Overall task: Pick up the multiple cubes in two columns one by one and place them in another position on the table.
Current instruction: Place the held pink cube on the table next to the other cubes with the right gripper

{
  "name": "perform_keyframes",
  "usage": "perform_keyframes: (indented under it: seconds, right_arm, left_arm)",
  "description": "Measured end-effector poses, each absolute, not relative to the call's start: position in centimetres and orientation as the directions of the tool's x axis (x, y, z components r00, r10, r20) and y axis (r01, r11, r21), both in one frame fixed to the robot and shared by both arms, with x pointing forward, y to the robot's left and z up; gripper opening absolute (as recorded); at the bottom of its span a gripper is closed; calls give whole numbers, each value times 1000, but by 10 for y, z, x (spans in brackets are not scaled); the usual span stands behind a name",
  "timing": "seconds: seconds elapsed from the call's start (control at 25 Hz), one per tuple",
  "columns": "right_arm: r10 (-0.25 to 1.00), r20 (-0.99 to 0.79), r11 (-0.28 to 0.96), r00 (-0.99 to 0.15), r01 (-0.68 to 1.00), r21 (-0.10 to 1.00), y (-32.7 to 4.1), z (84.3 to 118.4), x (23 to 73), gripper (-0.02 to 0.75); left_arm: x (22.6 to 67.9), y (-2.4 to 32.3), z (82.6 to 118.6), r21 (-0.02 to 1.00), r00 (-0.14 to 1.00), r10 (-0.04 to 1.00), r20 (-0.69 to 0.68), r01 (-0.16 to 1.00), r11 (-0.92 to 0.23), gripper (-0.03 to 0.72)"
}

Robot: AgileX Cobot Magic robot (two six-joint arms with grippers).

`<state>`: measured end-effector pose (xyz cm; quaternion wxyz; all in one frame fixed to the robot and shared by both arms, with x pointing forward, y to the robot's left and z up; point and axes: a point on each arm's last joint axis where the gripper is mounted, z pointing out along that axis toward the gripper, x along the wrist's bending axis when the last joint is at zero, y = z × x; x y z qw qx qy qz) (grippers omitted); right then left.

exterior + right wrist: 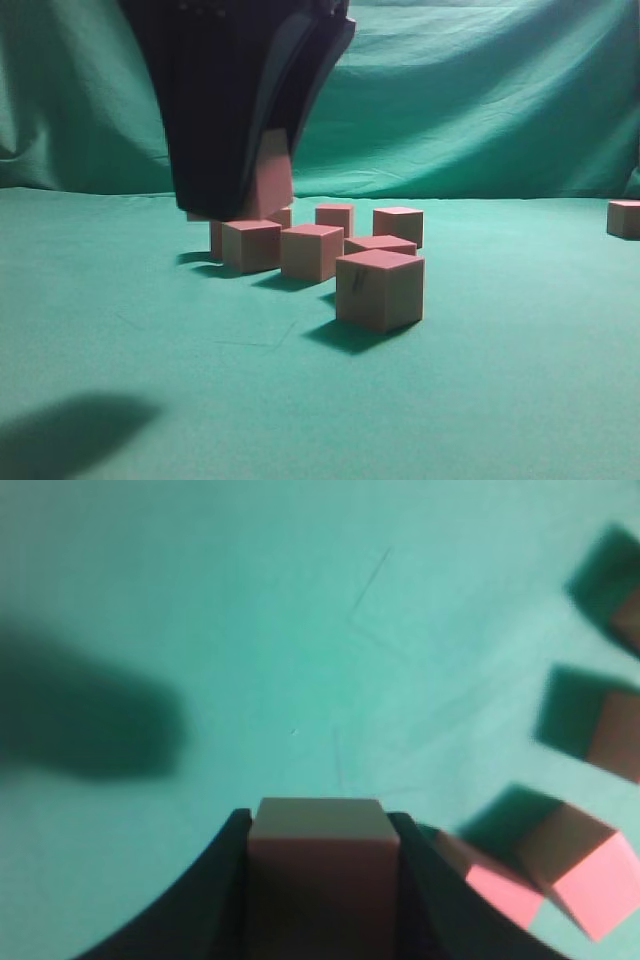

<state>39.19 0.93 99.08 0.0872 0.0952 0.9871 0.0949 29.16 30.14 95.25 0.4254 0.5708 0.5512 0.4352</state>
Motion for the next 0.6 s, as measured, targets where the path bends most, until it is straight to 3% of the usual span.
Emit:
perform_keyframes:
  seconds: [0.6]
  right_arm:
    - [177, -171, 974, -969, 147, 172, 12, 957, 418, 265]
  left_arm:
    - [292, 301, 953, 965, 14, 1000, 28, 259, -31, 0]
